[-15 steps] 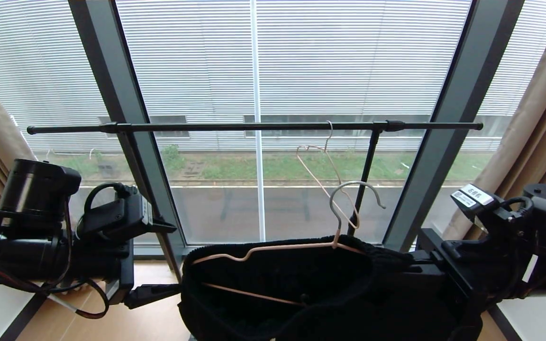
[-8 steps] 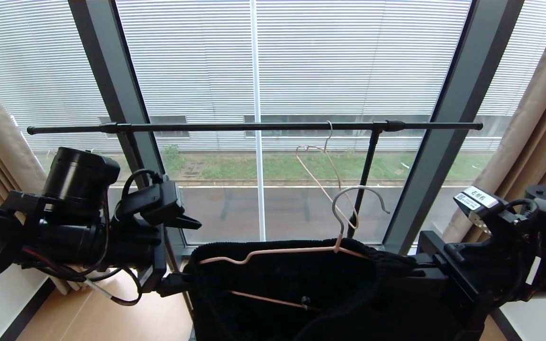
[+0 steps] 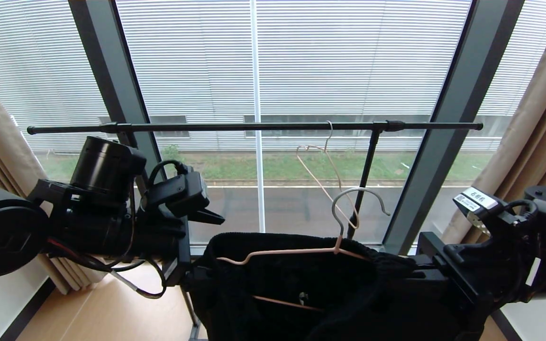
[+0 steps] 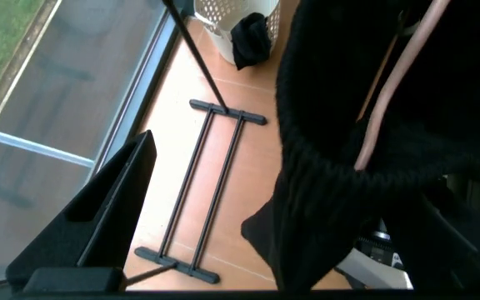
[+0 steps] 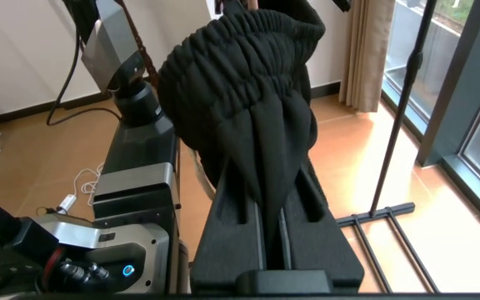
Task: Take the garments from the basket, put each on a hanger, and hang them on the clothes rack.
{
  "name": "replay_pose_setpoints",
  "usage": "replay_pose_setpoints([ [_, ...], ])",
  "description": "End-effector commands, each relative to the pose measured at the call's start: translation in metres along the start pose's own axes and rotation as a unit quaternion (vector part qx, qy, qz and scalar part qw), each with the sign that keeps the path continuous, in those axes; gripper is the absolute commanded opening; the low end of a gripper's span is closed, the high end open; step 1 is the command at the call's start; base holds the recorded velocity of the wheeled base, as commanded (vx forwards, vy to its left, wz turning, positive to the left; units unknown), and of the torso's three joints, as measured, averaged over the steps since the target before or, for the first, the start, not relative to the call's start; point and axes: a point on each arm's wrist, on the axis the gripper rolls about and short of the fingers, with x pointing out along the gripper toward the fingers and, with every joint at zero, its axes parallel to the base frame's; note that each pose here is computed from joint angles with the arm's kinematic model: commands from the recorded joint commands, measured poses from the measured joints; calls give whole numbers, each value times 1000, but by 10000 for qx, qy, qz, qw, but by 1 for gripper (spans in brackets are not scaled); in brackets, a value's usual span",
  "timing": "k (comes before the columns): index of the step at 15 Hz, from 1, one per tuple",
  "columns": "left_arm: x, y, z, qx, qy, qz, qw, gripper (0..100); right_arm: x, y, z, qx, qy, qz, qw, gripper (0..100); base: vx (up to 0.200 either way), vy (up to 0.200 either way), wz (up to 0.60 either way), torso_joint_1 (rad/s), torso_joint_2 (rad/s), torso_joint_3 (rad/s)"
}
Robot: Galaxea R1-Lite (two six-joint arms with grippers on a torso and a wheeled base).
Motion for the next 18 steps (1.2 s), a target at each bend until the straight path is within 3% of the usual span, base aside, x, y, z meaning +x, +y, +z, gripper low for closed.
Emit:
replay_pose_setpoints([
  [1,10,-1,7,37,-38,-142,9999,100,1,-1,-1,14,9,8,10000,0,0,0,0,0,0,0],
  [9,44,-14,17,162,0,-676,9976,100,1,-1,-1,14,10,23,10000,0,0,0,0,0,0,0],
  [15,47,-18,18,193,3,-749,9970,100,1,0,-1,7,7,23,10000,0,0,0,0,0,0,0],
  [16,47,-18,18,189,9,-753,9970,0,1,0,-1,7,7,23,10000,0,0,0,0,0,0,0],
  [18,47,-18,18,189,9,-753,9970,0,1,-1,-1,14,10,23,10000,0,0,0,0,0,0,0],
])
